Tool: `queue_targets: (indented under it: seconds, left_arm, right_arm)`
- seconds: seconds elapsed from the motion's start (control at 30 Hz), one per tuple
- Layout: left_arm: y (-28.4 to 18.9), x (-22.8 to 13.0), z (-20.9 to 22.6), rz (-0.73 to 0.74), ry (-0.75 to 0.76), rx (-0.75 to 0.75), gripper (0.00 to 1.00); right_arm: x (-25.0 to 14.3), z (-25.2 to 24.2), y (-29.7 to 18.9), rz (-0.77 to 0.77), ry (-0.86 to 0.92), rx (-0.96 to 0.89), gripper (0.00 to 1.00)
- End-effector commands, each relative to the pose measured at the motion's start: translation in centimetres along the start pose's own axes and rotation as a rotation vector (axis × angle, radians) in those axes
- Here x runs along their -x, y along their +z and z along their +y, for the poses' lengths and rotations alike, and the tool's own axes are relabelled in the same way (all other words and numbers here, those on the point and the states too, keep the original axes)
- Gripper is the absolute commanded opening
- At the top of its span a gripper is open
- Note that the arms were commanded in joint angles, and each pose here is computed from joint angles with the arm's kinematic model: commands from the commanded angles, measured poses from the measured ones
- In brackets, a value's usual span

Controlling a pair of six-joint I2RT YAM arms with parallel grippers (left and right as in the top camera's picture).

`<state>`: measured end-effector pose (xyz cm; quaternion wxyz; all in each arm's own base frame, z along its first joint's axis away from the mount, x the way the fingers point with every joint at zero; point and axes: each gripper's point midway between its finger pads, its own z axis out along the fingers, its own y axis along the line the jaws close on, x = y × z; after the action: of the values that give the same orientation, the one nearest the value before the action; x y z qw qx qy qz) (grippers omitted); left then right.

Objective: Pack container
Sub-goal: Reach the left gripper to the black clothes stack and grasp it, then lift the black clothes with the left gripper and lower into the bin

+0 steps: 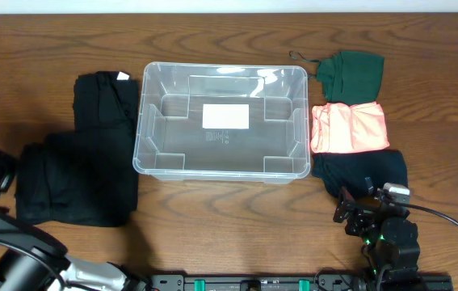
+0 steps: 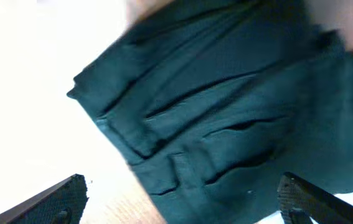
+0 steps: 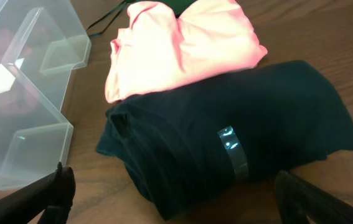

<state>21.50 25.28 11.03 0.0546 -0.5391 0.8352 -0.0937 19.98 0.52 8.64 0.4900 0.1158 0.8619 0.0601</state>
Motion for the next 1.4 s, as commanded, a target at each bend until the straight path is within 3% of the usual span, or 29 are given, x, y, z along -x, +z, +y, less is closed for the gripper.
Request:
queue_targets:
  seconds: [0.0, 0.4, 0.6, 0.9, 1.2, 1.27, 1.3, 1.37]
  left_arm:
    - [0.1, -0.9, 0.9, 0.061, -0.051, -0.061, 0.98]
    - [5.3, -4.8, 2.3, 0.158, -0.115, -0.284, 0.98]
    - [8.5, -5.6, 2.9, 0.129, -0.107, -0.29, 0.98]
    - [10.8, -4.0, 3.3, 0.017, -0.151, -0.293, 0.98]
    - [11.7, -4.2, 0.8, 0.009, -0.06, -0.302, 0.35]
    - [11.8, -4.5, 0.0, 0.021, -0.037, -0.306, 0.12]
    - [11.8, -4.7, -0.3, 0.029, -0.032, -0.313, 0.06]
    - [11.4, -5.2, -0.8, 0.043, -0.032, -0.335, 0.06]
  right_arm:
    - [-0.2, -0.3, 0.0, 0.005, 0.013, -0.013, 0.99]
    - [-0.2, -0.3, 0.0, 0.005, 0.013, -0.013, 0.99]
    - [-0.2, -0.3, 0.0, 0.005, 0.013, -0.013, 0.99]
    - [-0.2, -0.3, 0.0, 0.005, 0.013, -0.013, 0.99]
    - [-0.2, -0.3, 0.0, 0.005, 0.013, -0.013, 0.99]
    - [-0.2, -0.3, 0.0, 0.005, 0.013, -0.013, 0.99]
    - [-0.2, -0.3, 0.0, 0.005, 0.013, -0.013, 0.99]
    - [-0.2, -0.3, 0.0, 0.005, 0.013, -0.013, 0.99]
